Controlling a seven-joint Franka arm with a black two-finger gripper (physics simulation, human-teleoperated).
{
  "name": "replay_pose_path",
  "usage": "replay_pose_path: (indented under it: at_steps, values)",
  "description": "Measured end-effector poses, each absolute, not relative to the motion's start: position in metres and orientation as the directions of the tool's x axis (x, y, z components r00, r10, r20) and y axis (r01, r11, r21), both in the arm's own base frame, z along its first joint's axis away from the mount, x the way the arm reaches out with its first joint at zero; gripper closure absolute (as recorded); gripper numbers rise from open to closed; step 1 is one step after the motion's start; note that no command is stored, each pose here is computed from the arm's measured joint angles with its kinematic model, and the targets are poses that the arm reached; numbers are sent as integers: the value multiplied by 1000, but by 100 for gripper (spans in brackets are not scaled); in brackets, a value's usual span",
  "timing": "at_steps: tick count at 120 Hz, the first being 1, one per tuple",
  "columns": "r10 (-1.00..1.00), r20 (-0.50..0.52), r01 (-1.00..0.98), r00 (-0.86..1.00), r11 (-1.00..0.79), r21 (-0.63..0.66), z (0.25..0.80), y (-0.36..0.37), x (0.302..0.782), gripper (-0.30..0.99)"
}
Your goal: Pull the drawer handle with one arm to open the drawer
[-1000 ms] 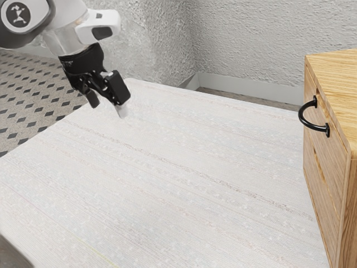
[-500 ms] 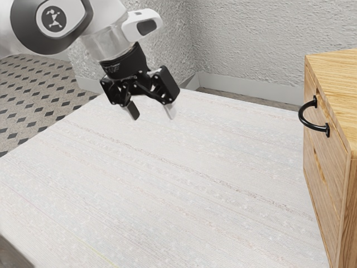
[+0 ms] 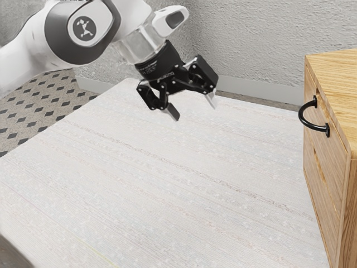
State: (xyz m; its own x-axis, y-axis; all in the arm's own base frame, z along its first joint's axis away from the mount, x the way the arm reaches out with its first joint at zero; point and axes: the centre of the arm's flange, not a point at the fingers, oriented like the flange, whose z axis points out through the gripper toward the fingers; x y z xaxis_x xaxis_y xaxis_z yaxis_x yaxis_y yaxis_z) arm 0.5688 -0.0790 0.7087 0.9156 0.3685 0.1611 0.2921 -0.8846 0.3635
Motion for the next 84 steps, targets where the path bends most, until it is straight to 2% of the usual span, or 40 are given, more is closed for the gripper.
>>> replay_pose_path:
  at_steps: [35,61,84]
  values:
    - [406,176,272,897,-820,504,698,-125,584,0]
    - [369,174,226,913,-812,538,687,-178,578,0]
    - [404,178,251,897,-799,547,682,-170,596,0]
